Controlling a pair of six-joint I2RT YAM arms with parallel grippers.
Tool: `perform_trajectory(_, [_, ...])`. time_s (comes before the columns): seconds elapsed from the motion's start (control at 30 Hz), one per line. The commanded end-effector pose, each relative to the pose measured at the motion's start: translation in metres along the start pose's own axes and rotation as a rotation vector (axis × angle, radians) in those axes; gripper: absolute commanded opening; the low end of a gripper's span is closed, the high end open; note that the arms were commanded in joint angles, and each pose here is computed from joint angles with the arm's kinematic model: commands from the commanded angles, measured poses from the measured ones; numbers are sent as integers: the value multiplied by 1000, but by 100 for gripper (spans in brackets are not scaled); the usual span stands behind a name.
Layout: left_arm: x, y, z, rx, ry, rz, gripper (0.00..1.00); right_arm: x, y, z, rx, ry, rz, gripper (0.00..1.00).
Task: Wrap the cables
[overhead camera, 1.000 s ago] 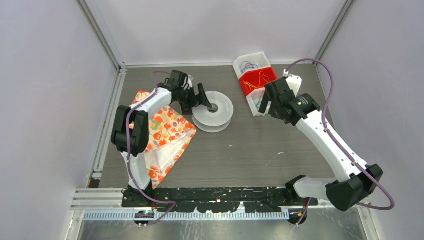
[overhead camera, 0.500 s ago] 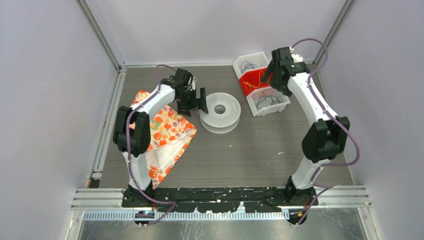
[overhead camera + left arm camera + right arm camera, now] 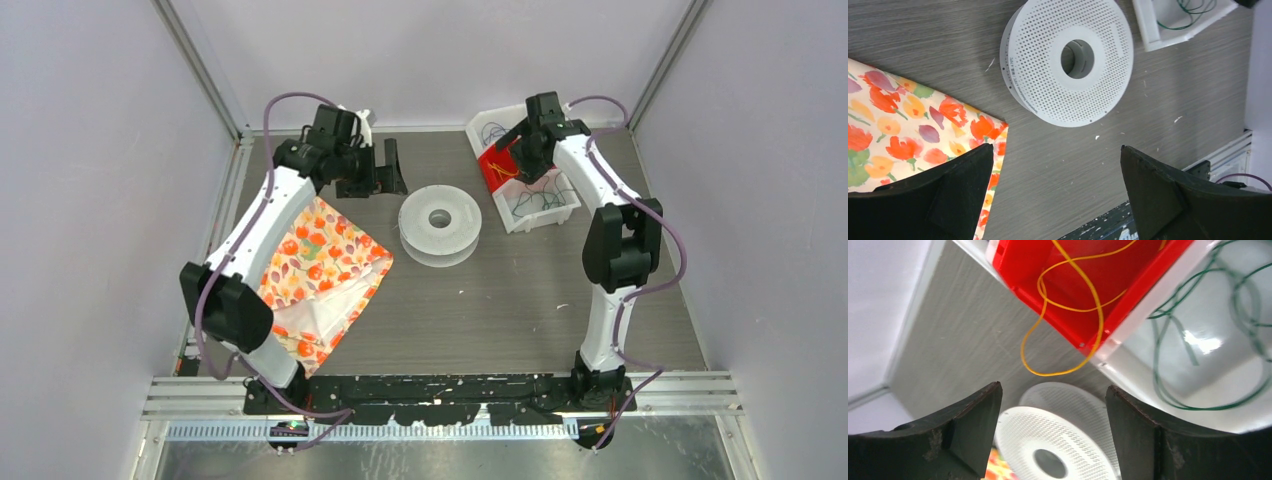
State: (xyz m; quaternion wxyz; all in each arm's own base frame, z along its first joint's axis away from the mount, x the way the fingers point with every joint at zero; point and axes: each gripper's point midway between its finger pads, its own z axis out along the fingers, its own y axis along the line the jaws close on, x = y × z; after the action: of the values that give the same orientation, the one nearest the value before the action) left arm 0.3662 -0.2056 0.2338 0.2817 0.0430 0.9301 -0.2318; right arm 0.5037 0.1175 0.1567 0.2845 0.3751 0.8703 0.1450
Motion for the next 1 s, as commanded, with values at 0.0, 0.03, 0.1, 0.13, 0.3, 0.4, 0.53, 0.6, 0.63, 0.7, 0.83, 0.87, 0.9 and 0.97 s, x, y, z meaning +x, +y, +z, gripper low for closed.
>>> perform_trajectory(0.0, [-4, -14, -27, 54, -46, -8, 99, 0, 38, 4, -144, 38, 283, 79])
perform_trajectory(0.03, [-3, -15, -31, 59, -56, -7, 99, 0, 37, 8, -142, 35, 313, 78])
perform_trajectory(0.1, [-3, -16, -38, 62, -74, -7, 99, 0, 33, 15, -128, 30, 353, 77])
perform_trajectory(0.13, [-3, -18, -43, 65, -76, -9, 99, -1, 32, 19, -123, 30, 369, 77])
perform_trajectory(0.3, [-1, -25, -58, 93, -91, -9, 99, 4, 36, 38, -133, 63, 451, 74])
perform_trajectory(0.4, [-2, -25, -62, 93, -112, -3, 99, 9, 34, 48, -119, 79, 494, 70])
perform_trajectory(0.53, [0, -25, -64, 97, -117, -4, 99, 9, 30, 56, -122, 63, 521, 59])
perform_trajectory(0.6, [2, -26, -65, 102, -113, -9, 99, 8, 28, 59, -118, 62, 522, 57])
perform_trajectory(0.63, [3, -26, -65, 104, -109, -9, 99, 8, 27, 59, -118, 68, 524, 56])
perform_trajectory(0.7, [5, -25, -66, 102, -107, -10, 99, 8, 25, 58, -119, 70, 526, 51])
perform_trajectory(0.83, [7, -24, -67, 99, -115, -13, 99, 3, 24, 49, -138, 43, 518, 29])
perform_trajectory(0.87, [7, -24, -66, 99, -114, -15, 99, 2, 25, 46, -143, 40, 510, 21])
perform_trajectory(0.9, [7, -23, -64, 98, -111, -17, 99, 0, 25, 43, -146, 36, 504, 14])
perform_trajectory(0.97, [7, -24, -62, 103, -107, -23, 99, -4, 27, 33, -164, 38, 486, 4])
